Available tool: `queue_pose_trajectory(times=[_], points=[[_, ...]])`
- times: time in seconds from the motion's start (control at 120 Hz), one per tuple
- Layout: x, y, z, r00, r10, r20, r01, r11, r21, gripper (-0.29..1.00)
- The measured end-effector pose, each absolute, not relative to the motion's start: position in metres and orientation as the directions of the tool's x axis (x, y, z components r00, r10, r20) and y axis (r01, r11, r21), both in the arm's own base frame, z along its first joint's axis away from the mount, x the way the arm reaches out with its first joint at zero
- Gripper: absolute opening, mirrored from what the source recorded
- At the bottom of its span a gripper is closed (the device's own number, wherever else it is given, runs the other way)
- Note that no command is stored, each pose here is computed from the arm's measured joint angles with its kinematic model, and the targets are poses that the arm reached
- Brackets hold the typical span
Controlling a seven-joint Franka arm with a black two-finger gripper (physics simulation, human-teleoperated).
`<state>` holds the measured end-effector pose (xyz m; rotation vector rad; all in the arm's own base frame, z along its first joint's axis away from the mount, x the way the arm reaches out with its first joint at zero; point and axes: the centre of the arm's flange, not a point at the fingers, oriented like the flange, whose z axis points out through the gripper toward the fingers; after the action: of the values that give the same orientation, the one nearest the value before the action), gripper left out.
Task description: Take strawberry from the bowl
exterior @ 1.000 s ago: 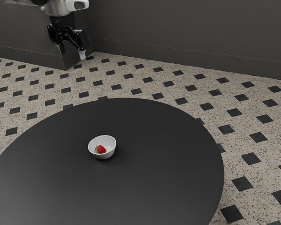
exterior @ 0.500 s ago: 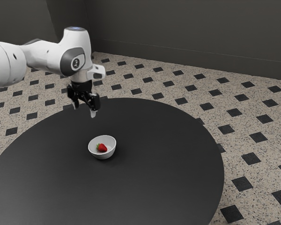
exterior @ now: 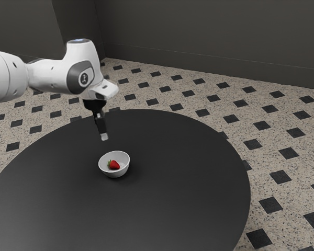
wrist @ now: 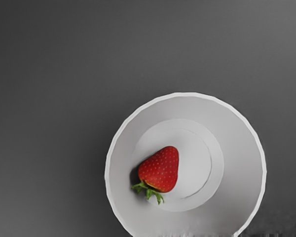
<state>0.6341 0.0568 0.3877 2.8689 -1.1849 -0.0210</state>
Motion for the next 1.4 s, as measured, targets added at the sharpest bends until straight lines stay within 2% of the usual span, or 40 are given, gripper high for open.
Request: queue_pose_trajectory(times=[0.175, 0.708, 1.033, 1.208, 1.4], points=[[0.619, 0.055, 0.351, 0.576, -0.817, -0.033, -0.814, -0.577, 0.063, 0.70], [0.612, 0.029, 0.358, 0.287, -0.958, -0.013, -0.957, -0.287, 0.031, 0.70], [0.612, 0.025, 0.336, 0.205, -0.979, -0.019, -0.977, -0.206, 0.055, 0.37], [0.612, 0.026, 0.317, 0.168, -0.985, -0.037, -0.983, -0.171, 0.075, 0.31], [0.614, 0.028, 0.302, 0.123, -0.990, -0.067, -0.988, -0.129, 0.090, 0.31]])
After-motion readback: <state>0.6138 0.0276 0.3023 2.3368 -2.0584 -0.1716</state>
